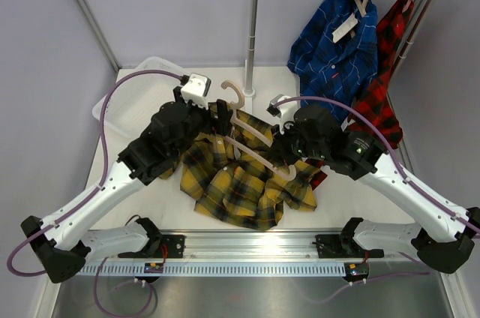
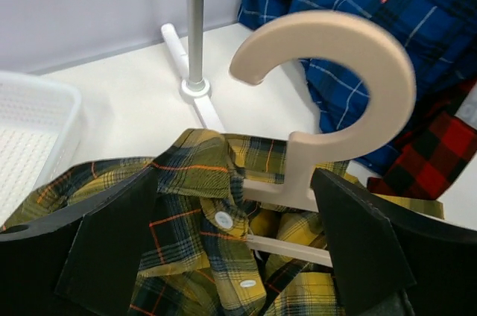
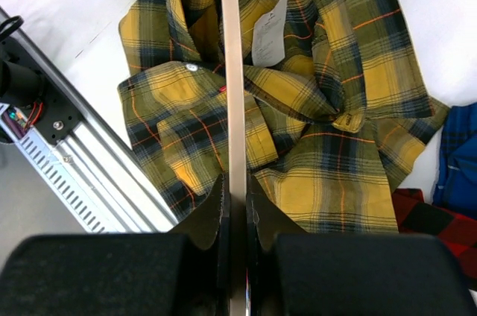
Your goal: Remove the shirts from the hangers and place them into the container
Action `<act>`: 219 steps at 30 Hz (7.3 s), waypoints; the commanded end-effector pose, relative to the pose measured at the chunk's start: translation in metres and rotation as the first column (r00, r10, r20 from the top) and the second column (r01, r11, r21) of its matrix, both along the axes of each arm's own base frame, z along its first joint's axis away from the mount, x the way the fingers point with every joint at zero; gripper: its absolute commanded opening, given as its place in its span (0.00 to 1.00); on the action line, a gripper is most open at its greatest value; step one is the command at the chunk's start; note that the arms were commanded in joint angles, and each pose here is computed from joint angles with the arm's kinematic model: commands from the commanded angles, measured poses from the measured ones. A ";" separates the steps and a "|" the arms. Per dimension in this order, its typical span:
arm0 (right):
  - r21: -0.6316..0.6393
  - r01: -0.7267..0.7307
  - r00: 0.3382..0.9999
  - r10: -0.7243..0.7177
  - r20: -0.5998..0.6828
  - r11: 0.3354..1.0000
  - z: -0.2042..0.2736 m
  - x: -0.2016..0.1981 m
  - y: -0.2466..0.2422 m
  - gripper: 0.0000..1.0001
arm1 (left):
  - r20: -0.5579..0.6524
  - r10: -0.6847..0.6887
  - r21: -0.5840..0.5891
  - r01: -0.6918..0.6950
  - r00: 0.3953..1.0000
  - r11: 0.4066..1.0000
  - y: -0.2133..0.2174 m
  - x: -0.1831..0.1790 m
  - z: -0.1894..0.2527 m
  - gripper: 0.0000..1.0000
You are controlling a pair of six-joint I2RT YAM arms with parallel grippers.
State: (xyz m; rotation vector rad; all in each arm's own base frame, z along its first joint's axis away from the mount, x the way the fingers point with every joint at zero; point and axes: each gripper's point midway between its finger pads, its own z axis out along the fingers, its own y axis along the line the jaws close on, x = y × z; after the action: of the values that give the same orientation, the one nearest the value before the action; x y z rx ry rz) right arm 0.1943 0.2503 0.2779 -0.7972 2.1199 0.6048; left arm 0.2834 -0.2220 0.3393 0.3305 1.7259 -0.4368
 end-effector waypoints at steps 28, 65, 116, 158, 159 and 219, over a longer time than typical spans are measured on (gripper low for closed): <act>0.097 0.148 0.986 -0.154 0.059 0.984 0.036 -0.053 -0.094 0.00 | -0.038 0.329 0.153 -0.320 0.943 0.935 0.045 0.044 -0.032 0.00; 0.152 0.587 0.756 -0.606 0.249 0.795 0.147 0.137 -0.100 0.00 | -0.202 -0.150 0.170 0.186 0.968 0.968 0.007 -0.041 -0.087 0.13; 0.354 0.415 0.834 -0.506 0.220 0.838 0.122 0.039 -0.132 0.98 | -0.510 -0.026 0.162 0.126 0.860 0.979 -0.035 -0.049 -0.177 0.67; 0.333 0.314 0.911 -0.381 0.158 0.889 0.046 -0.006 -0.125 0.98 | -0.613 0.065 0.186 0.064 0.787 0.981 -0.039 -0.048 -0.249 0.00; 0.336 0.311 0.911 -0.380 0.163 0.889 0.048 -0.006 -0.125 0.98 | -0.579 0.056 0.168 0.052 0.813 0.984 -0.037 -0.045 -0.225 0.00; 0.386 0.207 0.954 -0.272 0.123 0.899 0.027 -0.018 -0.103 0.97 | -0.360 0.713 0.121 -0.727 0.602 0.676 0.279 0.239 -0.157 0.00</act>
State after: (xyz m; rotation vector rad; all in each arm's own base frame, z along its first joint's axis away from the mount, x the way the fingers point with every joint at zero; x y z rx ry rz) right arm 0.1769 0.1466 0.2987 -0.3484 1.8656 0.7344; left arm 0.4927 0.0540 0.1787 -0.5130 2.0905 0.1561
